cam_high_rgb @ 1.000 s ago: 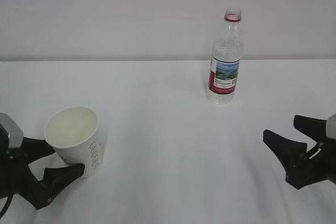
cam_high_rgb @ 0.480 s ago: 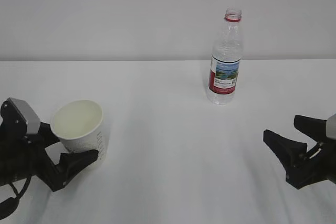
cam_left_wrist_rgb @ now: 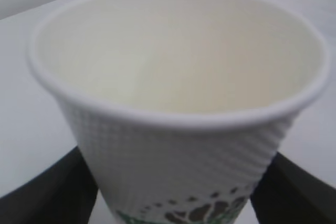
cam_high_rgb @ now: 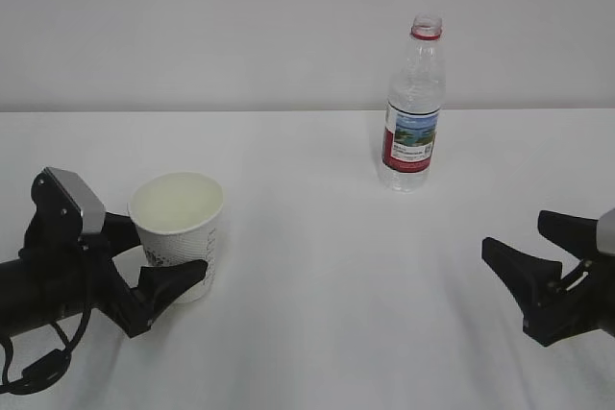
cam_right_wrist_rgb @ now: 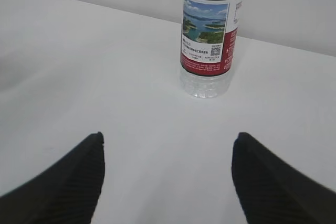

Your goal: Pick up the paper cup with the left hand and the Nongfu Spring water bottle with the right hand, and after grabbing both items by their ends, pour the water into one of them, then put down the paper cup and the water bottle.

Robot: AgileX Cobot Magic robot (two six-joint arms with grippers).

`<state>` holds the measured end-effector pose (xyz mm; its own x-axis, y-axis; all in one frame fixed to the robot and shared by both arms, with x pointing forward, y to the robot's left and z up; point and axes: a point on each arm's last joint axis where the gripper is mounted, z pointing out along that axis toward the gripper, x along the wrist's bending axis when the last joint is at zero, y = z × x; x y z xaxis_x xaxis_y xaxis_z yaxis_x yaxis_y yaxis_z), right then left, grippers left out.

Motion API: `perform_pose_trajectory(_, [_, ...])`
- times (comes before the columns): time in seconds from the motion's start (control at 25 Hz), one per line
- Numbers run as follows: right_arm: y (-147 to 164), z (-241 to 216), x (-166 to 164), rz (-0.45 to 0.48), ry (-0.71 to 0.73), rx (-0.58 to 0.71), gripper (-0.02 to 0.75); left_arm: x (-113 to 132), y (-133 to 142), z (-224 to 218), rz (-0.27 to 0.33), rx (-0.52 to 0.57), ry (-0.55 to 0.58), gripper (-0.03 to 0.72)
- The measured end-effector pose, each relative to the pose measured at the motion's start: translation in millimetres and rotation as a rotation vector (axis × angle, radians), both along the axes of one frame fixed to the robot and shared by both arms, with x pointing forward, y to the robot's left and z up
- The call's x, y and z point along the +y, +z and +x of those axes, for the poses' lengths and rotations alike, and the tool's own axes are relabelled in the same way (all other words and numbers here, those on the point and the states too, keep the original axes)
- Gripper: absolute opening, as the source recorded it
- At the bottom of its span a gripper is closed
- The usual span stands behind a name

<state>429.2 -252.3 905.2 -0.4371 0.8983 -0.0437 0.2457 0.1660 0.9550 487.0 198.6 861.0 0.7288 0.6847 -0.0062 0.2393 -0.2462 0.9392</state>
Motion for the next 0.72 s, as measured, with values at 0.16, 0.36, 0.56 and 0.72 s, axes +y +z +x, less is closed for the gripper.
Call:
perform_pose_trajectory(0.16, [0.0, 0.0, 0.0, 0.0, 0.0, 0.0, 0.568, -0.5, 0.0, -0.1, 0.0, 0.0, -0.001, 0.559])
perform_pose_trajectory(0.36, [0.1, 0.0, 0.0, 0.001, 0.0, -0.001, 0.568, -0.4, 0.0, -0.1, 0.0, 0.0, 0.0, 0.536])
perform_pose_trajectory(0.56, [0.1, 0.0, 0.0, 0.001, 0.0, -0.001, 0.568, -0.4, 0.0, -0.1, 0.0, 0.0, 0.0, 0.534])
perform_pose_trajectory(0.72, [0.1, 0.0, 0.0, 0.001, 0.0, -0.001, 0.568, -0.2, -0.4, -1.1, 0.001, 0.004, 0.0, 0.534])
